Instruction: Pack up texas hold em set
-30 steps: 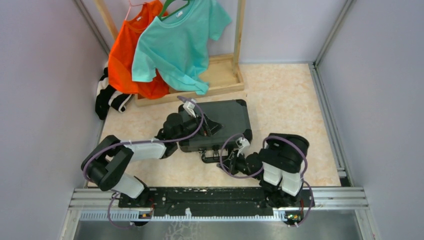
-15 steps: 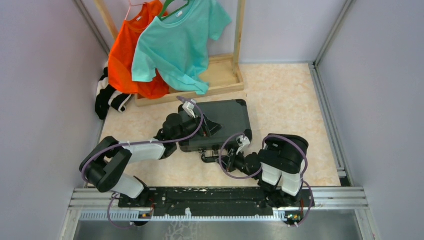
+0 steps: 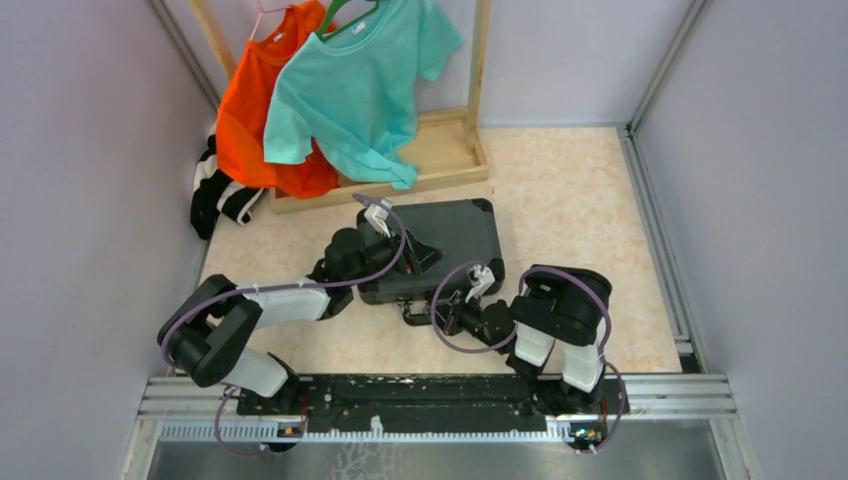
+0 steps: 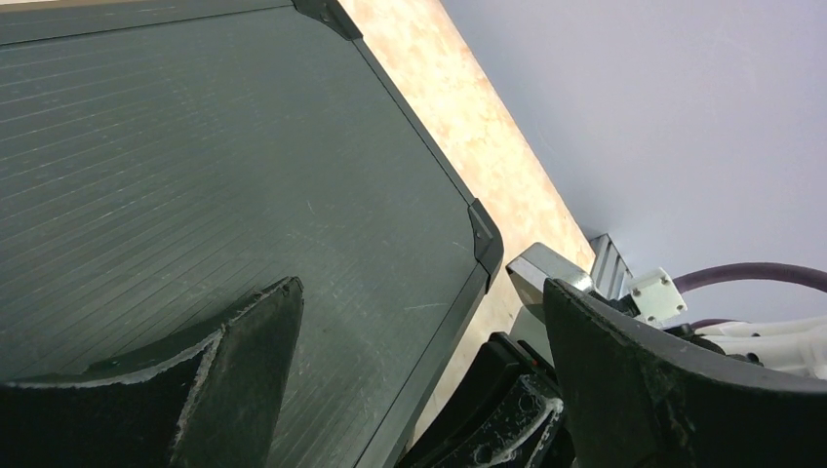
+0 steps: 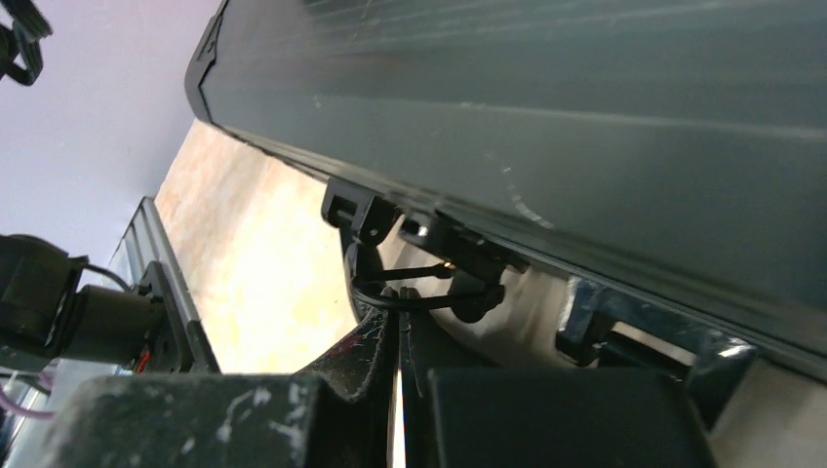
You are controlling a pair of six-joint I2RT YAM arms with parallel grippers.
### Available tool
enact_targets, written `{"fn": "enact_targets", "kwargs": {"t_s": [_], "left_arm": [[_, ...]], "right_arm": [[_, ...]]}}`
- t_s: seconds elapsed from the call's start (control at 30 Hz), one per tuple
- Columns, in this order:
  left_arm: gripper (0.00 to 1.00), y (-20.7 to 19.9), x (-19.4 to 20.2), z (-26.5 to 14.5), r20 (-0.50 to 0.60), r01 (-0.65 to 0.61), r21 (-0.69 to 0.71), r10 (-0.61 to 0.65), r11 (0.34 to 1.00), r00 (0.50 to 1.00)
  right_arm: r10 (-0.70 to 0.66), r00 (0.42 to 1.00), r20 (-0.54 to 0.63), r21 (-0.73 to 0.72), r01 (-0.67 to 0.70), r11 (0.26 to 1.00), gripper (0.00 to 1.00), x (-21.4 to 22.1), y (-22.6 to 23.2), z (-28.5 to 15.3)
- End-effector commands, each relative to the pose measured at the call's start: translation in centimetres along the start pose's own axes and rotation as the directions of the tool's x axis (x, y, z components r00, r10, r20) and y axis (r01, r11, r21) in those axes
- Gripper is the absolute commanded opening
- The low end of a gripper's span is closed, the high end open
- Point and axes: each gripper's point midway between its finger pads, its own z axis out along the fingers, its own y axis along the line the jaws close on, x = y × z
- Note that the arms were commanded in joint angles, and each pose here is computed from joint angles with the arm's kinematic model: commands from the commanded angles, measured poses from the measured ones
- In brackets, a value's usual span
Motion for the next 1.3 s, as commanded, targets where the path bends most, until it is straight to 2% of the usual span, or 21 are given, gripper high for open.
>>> {"fn": "enact_targets", "kwargs": {"t_s": [0.0,0.23,0.5,0.9,1.27], "left_arm": [[0.98,8.9,13.4,-6.4,-0.365,0.100,-0.395,-0.256,0.913,0.895],[0.99,9.5,13.5,-7.2,-0.351,0.093,-0.422,-0.258,0.902,0.900],[0.98,9.4,13.7,-7.7,-0.360,0.094,-0.417,-0.259,0.904,0.896],[0.99,7.4,11.6,-8.4,-0.354,-0.013,-0.311,-0.103,0.950,0.930],[0.98,6.8,12.0,-8.3,-0.367,0.000,-0.285,-0.109,0.958,0.924]], "right_arm": [[0.014,0.985,0.174,-0.053,-0.005,0.999,0.01,-4.7,1.5,0.6],[0.017,0.973,0.229,-0.003,-0.017,1.000,0.02,-6.8,-0.6,0.1],[0.013,0.969,0.245,-0.013,-0.010,1.000,0.01,-7.5,-0.3,0.5],[-0.052,0.962,0.268,-0.002,0.055,0.998,0.02,-9.7,1.1,1.8],[-0.041,0.968,0.247,-0.024,0.048,0.999,0.02,-9.0,1.2,2.0]]}}
